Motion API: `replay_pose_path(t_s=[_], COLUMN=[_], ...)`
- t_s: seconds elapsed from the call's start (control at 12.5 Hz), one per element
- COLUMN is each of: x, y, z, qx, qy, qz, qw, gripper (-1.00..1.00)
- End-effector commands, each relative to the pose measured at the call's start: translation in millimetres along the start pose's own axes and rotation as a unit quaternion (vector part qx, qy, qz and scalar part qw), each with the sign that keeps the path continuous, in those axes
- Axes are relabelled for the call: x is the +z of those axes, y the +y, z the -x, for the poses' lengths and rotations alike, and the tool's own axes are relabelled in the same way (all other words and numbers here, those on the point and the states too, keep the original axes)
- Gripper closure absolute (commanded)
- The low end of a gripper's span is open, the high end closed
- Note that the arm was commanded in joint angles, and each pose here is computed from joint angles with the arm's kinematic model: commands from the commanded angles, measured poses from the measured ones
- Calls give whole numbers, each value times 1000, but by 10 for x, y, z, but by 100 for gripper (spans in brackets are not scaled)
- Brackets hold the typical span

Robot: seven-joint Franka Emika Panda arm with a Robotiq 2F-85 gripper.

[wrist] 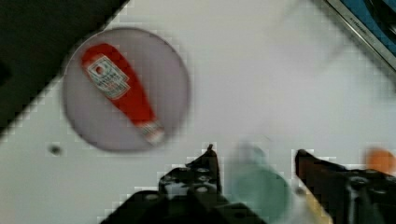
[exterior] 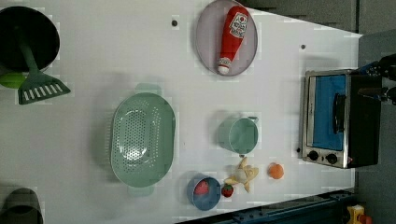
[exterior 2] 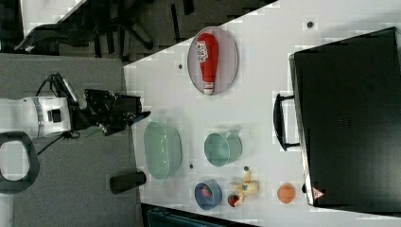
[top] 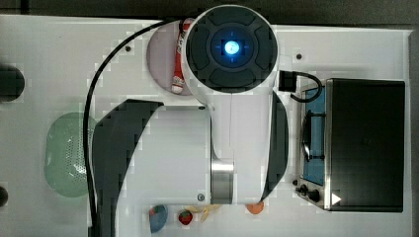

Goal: Flap open oven.

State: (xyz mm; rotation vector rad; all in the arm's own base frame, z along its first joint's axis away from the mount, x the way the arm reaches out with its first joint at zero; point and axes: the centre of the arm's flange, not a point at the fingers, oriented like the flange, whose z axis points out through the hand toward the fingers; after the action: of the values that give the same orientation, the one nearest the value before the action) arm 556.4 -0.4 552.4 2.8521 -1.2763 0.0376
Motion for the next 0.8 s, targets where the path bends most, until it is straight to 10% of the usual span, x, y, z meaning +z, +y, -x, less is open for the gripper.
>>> replay_pose_path(t_s=[0.08, 0.4, 0.8], x=[-682, -682, -676], y=[1021, 1021, 1042], z=[363, 364, 344], qx=[-4, -4, -1], qy=[-11, -11, -12], qz=[-1, -1, -1], qw=[1000, 1000, 1000], gripper=[-59, -100, 8])
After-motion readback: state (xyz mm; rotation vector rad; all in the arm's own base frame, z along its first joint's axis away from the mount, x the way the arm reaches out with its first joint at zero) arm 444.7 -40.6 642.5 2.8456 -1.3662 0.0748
